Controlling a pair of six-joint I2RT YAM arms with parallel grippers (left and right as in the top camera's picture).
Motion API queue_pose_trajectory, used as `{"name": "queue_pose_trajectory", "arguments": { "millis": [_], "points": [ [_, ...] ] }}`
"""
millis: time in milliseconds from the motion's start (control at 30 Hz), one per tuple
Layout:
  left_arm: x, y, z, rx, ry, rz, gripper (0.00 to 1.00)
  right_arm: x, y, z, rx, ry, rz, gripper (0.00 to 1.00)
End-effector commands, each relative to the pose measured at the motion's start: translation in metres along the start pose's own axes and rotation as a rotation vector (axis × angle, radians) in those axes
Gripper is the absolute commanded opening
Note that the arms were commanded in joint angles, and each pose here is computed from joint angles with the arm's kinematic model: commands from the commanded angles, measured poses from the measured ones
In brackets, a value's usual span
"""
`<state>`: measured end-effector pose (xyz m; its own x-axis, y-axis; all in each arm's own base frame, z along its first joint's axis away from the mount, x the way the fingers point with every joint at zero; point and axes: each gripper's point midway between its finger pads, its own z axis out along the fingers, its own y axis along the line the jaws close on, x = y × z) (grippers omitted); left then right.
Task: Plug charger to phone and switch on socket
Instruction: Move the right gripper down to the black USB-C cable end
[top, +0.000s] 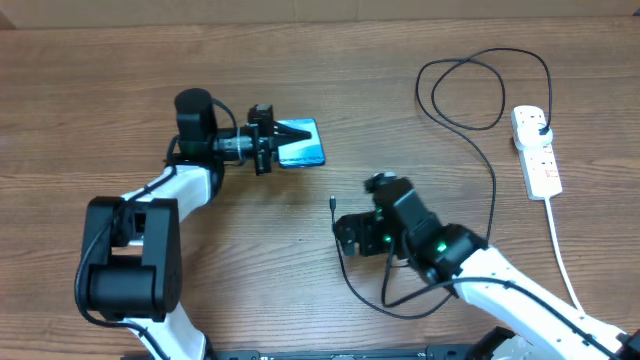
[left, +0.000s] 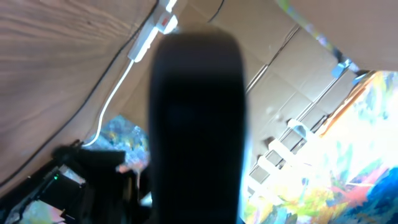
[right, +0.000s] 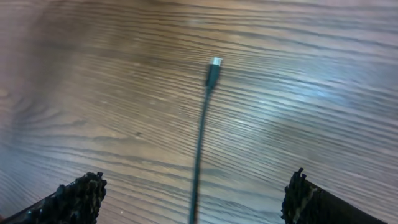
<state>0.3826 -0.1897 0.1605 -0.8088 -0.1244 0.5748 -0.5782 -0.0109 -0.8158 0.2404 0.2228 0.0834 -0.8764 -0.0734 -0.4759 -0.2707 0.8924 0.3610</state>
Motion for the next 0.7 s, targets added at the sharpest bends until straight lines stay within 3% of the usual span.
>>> {"name": "queue_pose_trajectory", "arguments": {
  "millis": [0,600,667],
  "points": [
    [-0.006,0.000,-0.008,0.003,0.038,0.073,0.04,-0.008,-0.003,0.001,0.073,-0.074,-0.049,0.93],
    [-0.015,-0.039,-0.011,0.007,0.117,0.269,0.04,-0.020,0.000,0.052,0.138,-0.049,-0.158,0.83],
    [-0.015,-0.039,-0.011,0.007,0.116,0.276,0.04,-0.019,-0.001,0.054,0.141,-0.044,-0.176,0.75]
  ]
}}
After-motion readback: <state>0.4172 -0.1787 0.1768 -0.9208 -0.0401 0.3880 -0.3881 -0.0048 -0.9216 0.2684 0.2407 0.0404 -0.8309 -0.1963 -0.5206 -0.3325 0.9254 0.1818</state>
